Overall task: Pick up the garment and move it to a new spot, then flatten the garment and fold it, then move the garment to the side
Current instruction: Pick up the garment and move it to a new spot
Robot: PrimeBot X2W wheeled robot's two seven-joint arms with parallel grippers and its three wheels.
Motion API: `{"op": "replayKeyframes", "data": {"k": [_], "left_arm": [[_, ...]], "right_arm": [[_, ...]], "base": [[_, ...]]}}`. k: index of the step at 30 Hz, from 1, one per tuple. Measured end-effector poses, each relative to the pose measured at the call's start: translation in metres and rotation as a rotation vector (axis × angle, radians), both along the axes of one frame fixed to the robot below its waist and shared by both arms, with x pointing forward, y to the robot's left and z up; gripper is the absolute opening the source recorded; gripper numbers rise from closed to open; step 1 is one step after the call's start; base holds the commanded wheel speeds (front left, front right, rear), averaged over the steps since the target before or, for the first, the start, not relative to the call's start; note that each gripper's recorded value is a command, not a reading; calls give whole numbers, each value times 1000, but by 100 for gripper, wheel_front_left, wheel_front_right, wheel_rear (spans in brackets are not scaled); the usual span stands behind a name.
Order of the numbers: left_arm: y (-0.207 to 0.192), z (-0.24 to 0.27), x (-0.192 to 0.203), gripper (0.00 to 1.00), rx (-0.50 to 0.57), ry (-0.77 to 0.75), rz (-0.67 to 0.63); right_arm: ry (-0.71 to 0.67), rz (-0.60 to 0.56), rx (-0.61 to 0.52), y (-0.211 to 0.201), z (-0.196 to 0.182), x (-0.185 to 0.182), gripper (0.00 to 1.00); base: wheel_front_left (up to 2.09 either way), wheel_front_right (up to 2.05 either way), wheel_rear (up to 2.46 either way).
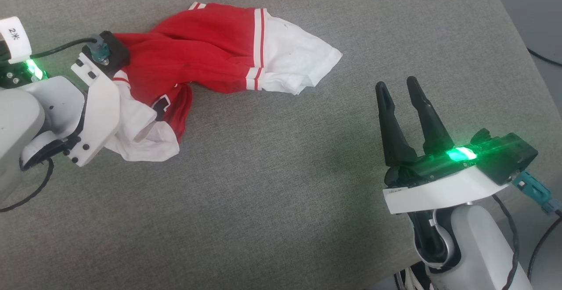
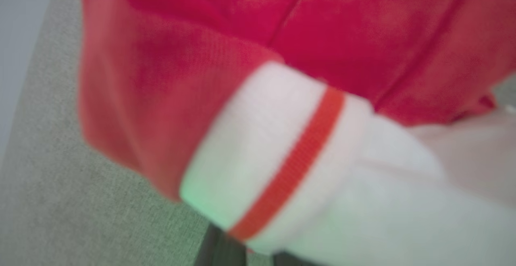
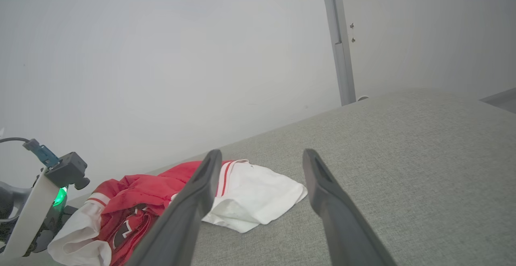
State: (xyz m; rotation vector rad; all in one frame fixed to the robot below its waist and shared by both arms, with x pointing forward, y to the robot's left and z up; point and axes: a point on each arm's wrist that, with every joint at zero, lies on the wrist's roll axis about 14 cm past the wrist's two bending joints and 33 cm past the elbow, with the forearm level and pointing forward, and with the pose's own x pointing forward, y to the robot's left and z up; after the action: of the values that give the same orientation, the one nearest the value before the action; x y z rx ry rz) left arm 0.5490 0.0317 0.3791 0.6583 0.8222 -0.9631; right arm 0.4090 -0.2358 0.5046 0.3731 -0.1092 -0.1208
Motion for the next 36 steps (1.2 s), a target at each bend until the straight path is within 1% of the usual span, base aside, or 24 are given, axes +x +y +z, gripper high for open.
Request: {"op": "replayKeyframes", "data": {"k": [3, 7, 8, 9, 10, 11, 12, 18, 19, 21, 24, 26, 31, 32, 36], "left_arm": [[0, -2, 1, 0, -3, 4, 0], [2, 4, 2, 0, -40, -6, 21], [3, 7, 2, 8, -55, -10, 27], [4, 10, 1, 33, -69, -15, 34], [4, 13, 1, 65, -84, -20, 41], [4, 18, 0, 87, -108, -29, 48], [4, 23, 0, 100, -133, -40, 56], [8, 66, -4, 100, -321, -113, 126], [8, 66, -4, 100, -321, -113, 126], [17, 76, -9, 100, -371, -134, 162], [29, 93, -16, 100, -474, -177, 230], [43, 101, -21, 100, -539, -204, 293], [91, 105, -41, 100, -647, -281, 473], [109, 98, -53, 100, -677, -290, 558], [138, 86, -79, 100, -713, -294, 707]], "right_arm": [[5, -4, 0, -1, -2, 1, 100], [-2, 6, 0, 1, -1, 4, 100], [-5, 10, -3, 3, 0, 4, 100], [-9, 16, -5, 4, 1, 5, 100], [-13, 23, -9, 7, 2, 6, 100], [-17, 31, -14, 9, 4, 7, 100], [-22, 39, -16, 12, 5, 8, 100], [-46, 94, -44, 30, 13, 11, 100], [-46, 94, -44, 30, 13, 11, 100], [-49, 116, -49, 38, 13, 11, 100], [-61, 151, -56, 51, 17, 10, 100], [-61, 172, -64, 58, 17, 7, 100], [-62, 213, -86, 74, 17, 6, 100], [-57, 224, -98, 78, 15, 6, 100], [-54, 232, -115, 82, 13, 8, 100]], "base": [[0, 0, 0], [0, 0, 0], [0, 0, 0], [0, 0, 0], [0, 0, 0], [0, 0, 0], [0, 0, 0], [0, 0, 0], [0, 0, 0], [0, 0, 0], [0, 0, 0], [0, 0, 0], [0, 0, 0], [0, 0, 0], [0, 0, 0]]}}
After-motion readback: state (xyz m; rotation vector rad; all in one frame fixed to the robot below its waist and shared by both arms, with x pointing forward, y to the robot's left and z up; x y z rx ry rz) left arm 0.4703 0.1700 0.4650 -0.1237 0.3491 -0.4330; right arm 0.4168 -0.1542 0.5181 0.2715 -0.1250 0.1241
